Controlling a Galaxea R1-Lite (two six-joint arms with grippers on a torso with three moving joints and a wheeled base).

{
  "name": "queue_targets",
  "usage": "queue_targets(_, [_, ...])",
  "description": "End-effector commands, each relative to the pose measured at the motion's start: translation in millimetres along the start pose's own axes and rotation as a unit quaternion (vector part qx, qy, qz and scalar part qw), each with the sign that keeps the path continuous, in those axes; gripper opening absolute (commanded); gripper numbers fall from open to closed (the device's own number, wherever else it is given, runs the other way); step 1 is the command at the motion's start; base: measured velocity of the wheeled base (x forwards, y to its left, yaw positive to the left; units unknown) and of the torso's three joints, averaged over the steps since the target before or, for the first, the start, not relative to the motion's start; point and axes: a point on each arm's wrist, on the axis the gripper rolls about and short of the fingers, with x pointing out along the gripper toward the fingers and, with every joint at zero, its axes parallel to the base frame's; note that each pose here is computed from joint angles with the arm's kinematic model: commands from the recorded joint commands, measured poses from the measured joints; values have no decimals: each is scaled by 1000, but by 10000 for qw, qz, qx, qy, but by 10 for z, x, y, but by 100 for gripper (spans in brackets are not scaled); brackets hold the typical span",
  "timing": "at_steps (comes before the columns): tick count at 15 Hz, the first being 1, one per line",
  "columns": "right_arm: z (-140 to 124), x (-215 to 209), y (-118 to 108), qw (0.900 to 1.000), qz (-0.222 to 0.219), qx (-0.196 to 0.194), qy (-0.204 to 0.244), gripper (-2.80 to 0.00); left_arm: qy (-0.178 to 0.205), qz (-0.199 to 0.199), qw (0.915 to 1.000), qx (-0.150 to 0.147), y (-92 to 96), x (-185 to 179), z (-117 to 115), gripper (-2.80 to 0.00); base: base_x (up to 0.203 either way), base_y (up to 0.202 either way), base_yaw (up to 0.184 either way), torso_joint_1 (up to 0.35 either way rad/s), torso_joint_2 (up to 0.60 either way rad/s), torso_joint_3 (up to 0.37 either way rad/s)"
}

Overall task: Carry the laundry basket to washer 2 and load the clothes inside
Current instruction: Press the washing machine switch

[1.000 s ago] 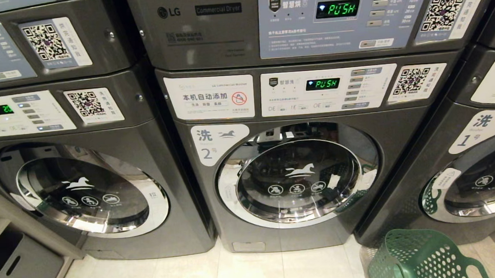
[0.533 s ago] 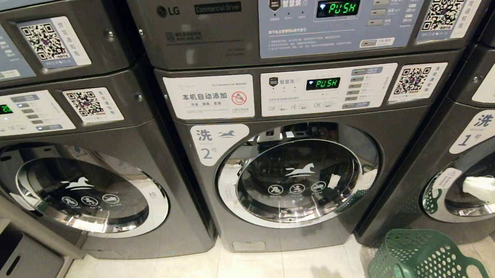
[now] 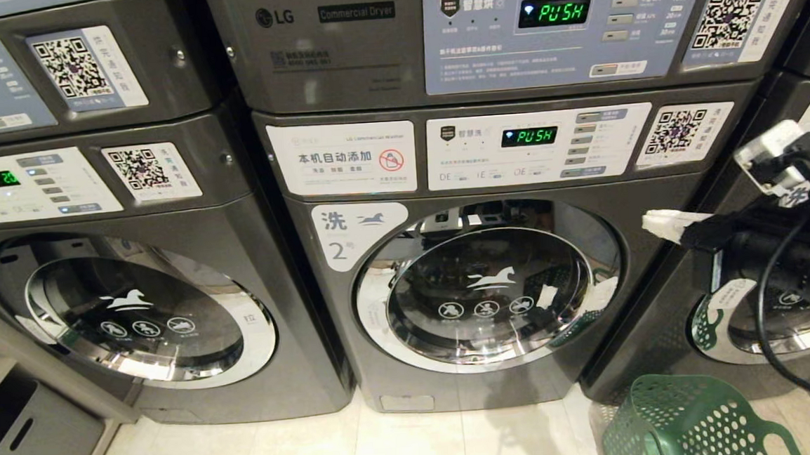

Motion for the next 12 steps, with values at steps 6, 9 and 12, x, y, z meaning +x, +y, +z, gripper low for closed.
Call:
queue_targets(6, [73,620,-123,9984,-200,-449,-293,-280,34,0,10000,-1,0,5,-25,-280,0,0,0,0,0,0])
queue_targets(9, [140,716,-172,9969,-285,-560,-470,-280,34,4,10000,-1,0,5,-25,-280,0,0,0,0,0,0])
queue_targets(12, [145,733,-172,9956,-243,-762,-490,-280,38,3,10000,-1,0,5,-26,-280,0,0,0,0,0,0])
